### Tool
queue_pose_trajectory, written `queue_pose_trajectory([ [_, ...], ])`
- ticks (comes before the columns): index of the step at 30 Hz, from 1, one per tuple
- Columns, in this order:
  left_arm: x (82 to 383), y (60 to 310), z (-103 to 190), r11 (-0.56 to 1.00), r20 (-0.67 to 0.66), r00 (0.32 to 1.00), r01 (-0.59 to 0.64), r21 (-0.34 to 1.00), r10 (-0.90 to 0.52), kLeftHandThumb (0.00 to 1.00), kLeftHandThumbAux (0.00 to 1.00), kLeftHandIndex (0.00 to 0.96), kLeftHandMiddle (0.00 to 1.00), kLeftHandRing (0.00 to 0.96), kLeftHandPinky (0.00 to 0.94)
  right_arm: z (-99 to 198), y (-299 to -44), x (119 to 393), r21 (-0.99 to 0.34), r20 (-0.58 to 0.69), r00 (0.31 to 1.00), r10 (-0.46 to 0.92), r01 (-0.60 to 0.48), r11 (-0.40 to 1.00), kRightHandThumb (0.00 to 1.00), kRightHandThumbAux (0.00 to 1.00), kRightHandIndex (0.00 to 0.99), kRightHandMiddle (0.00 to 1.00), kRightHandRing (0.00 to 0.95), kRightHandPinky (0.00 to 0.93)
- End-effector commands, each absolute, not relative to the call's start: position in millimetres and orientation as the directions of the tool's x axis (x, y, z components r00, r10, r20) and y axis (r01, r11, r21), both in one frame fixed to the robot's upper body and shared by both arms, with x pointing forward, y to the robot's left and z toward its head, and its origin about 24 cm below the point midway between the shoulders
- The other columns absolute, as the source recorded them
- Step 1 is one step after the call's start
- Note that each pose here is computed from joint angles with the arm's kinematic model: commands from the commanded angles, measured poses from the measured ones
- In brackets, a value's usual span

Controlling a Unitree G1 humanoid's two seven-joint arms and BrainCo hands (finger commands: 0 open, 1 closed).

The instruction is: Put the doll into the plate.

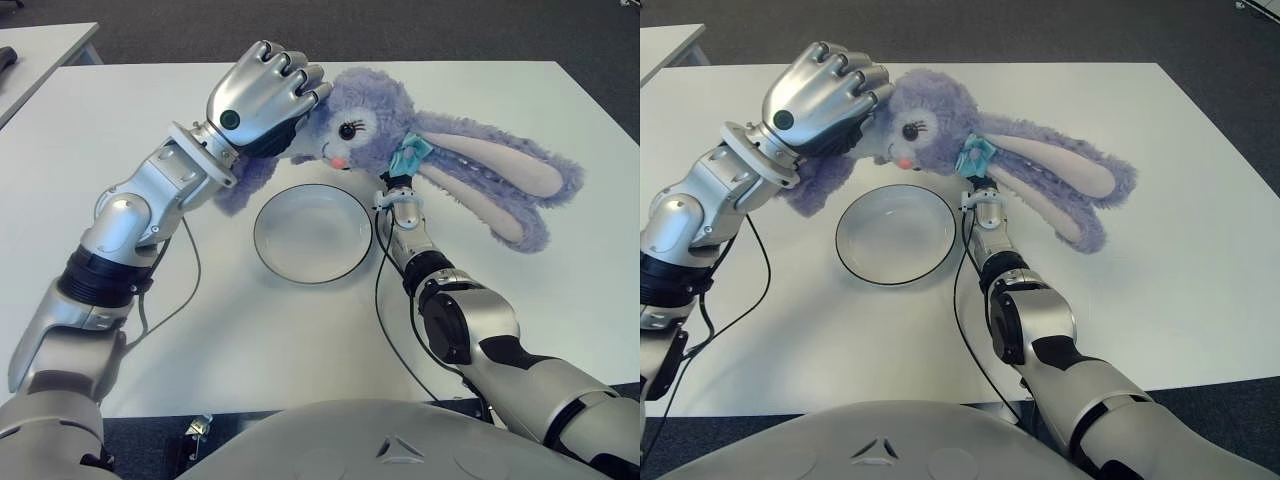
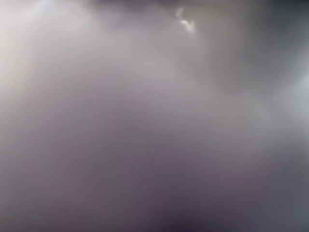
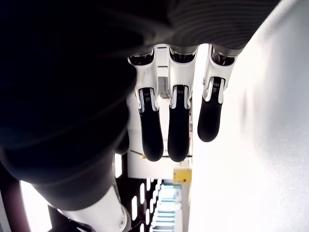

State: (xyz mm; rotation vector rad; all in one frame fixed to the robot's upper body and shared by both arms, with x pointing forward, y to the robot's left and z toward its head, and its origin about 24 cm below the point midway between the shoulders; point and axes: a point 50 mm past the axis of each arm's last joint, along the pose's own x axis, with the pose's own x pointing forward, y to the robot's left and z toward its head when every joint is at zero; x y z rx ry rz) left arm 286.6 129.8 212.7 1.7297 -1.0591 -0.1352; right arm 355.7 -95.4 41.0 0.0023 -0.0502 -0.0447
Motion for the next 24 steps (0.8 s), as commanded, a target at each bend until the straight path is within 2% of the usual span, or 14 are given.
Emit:
queue_pose_trajectory([
  [1, 292, 113, 206, -0.042, 0.364, 0.604, -0.55, 0.834, -0.709, 0.849, 0.666, 0.411, 0.562, 0.821, 0.85, -63, -89, 284, 0.006, -0.422, 0.905, -0.046, 0.053, 0.999, 0.34, 0.904, 0.361, 0.368, 0.362, 0.34],
  [4, 293, 110, 205, -0.038, 0.367, 0.605, -0.55, 0.834, -0.707, 0.848, 0.666, 0.413, 0.563, 0.823, 0.849, -63, -89, 284, 0.007, -0.423, 0.905, -0.047, 0.055, 0.998, 0.36, 0.901, 0.366, 0.37, 0.363, 0.346],
  [5, 294, 109, 204, -0.037, 0.368, 0.605, -0.55, 0.834, -0.706, 0.848, 0.666, 0.413, 0.564, 0.823, 0.848, -63, -89, 284, 0.007, -0.423, 0.905, -0.047, 0.056, 0.998, 0.61, 0.778, 0.402, 0.373, 0.366, 0.349],
  [7, 294, 105, 201, -0.029, 0.373, 0.604, -0.55, 0.835, -0.704, 0.848, 0.665, 0.414, 0.564, 0.824, 0.849, -63, -89, 284, 0.01, -0.42, 0.906, -0.051, 0.06, 0.998, 0.683, 0.741, 0.413, 0.377, 0.366, 0.35],
  [24, 297, 88, 174, 0.074, 0.421, 0.608, -0.512, 0.856, -0.673, 0.847, 0.666, 0.408, 0.557, 0.81, 0.829, -63, -89, 282, -0.003, -0.402, 0.914, -0.058, 0.062, 0.998, 0.696, 0.734, 0.419, 0.391, 0.358, 0.31],
])
